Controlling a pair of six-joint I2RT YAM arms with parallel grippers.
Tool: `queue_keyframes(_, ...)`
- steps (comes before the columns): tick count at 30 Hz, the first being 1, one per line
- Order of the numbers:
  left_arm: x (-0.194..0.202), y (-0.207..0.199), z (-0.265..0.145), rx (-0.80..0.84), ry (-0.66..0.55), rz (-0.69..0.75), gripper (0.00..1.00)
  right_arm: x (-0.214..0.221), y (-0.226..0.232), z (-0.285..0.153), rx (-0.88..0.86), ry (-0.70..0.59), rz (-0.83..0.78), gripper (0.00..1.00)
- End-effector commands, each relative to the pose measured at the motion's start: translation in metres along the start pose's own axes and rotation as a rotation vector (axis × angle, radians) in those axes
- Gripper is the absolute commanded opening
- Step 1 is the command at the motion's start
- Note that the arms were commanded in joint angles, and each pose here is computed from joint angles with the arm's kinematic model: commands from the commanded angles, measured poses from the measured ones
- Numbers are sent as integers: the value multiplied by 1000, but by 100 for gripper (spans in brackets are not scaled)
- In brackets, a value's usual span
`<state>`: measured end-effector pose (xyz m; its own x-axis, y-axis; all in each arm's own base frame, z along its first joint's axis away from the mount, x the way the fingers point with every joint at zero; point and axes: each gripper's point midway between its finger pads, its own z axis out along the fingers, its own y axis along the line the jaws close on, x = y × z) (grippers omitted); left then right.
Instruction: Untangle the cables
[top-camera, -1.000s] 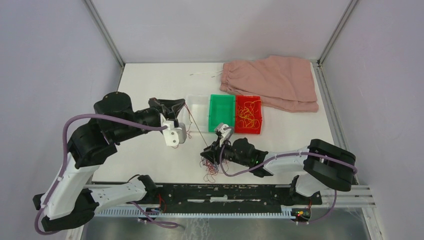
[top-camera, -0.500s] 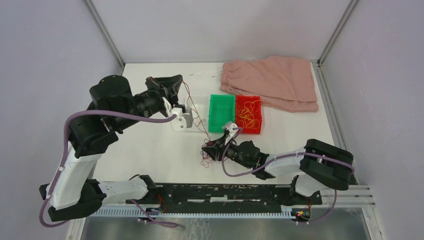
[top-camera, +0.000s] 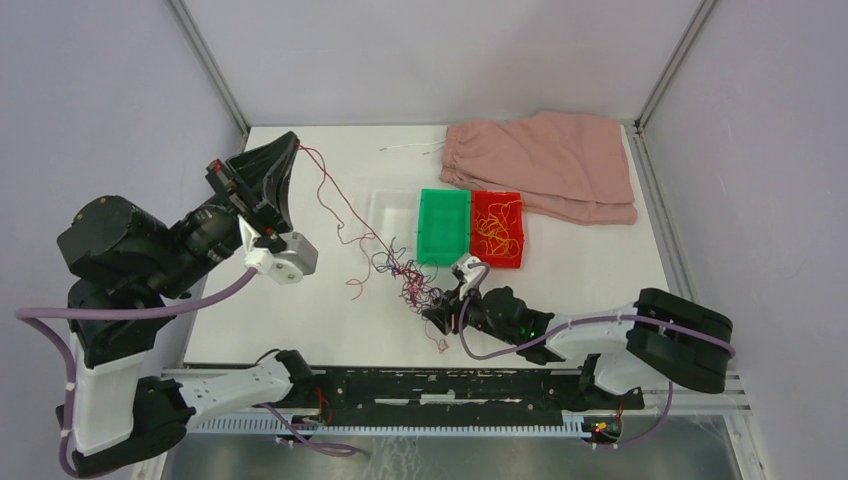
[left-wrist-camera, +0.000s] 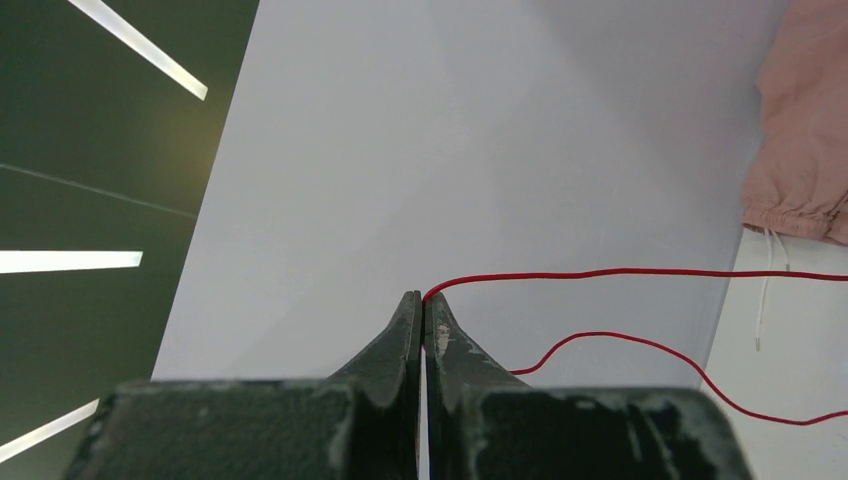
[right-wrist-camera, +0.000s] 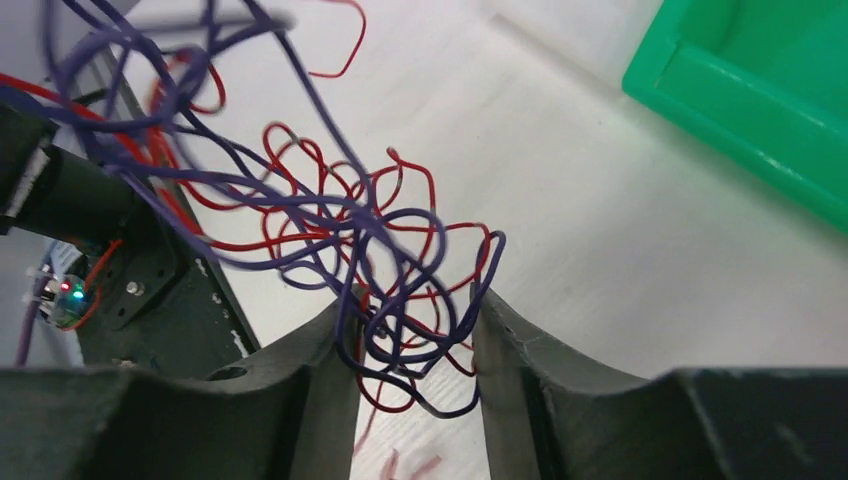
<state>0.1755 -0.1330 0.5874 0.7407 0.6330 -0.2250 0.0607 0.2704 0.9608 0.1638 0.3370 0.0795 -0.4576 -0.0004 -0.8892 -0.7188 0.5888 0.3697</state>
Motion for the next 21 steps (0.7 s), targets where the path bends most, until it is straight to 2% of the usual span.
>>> queue_keyframes(1,-4,3,3,-38,-29,-11,3,-33,18,-1,-37,-38,-23,42)
queue_keyframes(4,0,-1,1,-26,-7,-5,3,-46,23,-4,-42,-53,-28,25)
queue_keyframes(5,2,0,-1,-25,3,3,3,-46,23,-6,-36,-47,-31,24)
queue_keyframes(8,12,2,-5,-34,59,42,3,-50,16,-13,0,-50,-39,26)
queue_keyframes(11,22,11,-11,-62,122,66,3,-47,6,-21,36,-46,-54,36)
queue_keyframes(17,31,19,-19,-80,187,118,3,-28,-8,-27,92,21,-63,33)
queue_keyframes(21,32,33,-26,-114,203,129,3,-22,-14,-31,111,20,-50,40)
